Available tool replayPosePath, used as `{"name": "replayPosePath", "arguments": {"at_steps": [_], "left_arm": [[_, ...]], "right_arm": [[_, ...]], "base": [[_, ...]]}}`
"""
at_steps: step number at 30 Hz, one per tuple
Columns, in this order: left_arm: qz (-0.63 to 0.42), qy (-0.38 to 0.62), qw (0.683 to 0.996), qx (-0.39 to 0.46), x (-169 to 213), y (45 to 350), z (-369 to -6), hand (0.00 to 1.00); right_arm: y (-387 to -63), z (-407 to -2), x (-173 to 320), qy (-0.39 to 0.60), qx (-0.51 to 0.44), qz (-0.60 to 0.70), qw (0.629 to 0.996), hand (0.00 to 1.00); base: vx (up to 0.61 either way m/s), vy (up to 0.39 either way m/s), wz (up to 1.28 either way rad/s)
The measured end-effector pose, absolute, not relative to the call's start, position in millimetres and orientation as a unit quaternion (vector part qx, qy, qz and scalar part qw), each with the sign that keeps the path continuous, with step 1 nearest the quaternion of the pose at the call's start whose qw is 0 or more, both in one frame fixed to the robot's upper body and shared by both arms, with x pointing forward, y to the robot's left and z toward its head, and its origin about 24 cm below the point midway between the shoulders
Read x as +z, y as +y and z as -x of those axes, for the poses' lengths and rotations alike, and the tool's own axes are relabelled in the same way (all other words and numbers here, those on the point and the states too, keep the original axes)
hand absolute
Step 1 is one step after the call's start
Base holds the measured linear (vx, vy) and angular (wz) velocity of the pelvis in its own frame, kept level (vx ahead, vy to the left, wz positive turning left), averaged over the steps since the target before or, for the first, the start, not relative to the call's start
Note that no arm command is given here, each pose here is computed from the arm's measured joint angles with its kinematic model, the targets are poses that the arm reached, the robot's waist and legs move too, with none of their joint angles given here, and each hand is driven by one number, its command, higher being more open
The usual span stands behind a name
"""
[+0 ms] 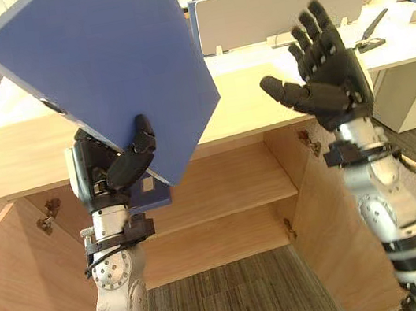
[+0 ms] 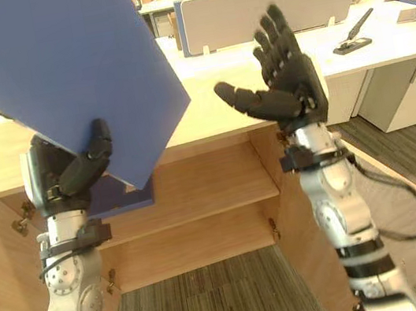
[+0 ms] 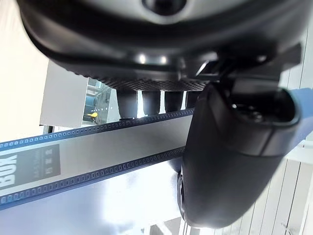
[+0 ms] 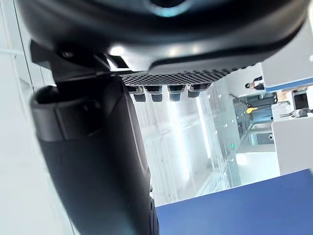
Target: Walk over to the cabinet, pick up the folder, carry it to the office cabinet, place the folder inside the office cabinet, then close the office cabinet door
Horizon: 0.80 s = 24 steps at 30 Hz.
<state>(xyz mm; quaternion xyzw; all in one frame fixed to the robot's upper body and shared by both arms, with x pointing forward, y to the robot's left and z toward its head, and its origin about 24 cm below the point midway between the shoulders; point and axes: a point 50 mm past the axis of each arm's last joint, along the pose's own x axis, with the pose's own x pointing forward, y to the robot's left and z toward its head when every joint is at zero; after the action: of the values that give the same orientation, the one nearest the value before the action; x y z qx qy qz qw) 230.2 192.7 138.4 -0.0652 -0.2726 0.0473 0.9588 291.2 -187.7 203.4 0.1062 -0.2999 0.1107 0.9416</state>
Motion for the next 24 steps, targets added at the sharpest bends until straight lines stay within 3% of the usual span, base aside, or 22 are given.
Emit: {"name": "replayPosePath", "arguments": {"at_steps": [12, 24], "left_arm": [[0.013, -0.249, 0.964, -0.097, 139, 176, -232, 0.0], [0.022, -0.226, 0.958, -0.173, 144, 182, -233, 0.0]], "right_arm": [[-176, -325, 260, -0.295, 0.219, -0.023, 0.93, 1.0], [-166, -327, 261, -0.267, 0.273, 0.008, 0.924, 1.0]], "base": [[-0.02, -0.003, 0.06], [-0.03, 0.0, 0.0]]}}
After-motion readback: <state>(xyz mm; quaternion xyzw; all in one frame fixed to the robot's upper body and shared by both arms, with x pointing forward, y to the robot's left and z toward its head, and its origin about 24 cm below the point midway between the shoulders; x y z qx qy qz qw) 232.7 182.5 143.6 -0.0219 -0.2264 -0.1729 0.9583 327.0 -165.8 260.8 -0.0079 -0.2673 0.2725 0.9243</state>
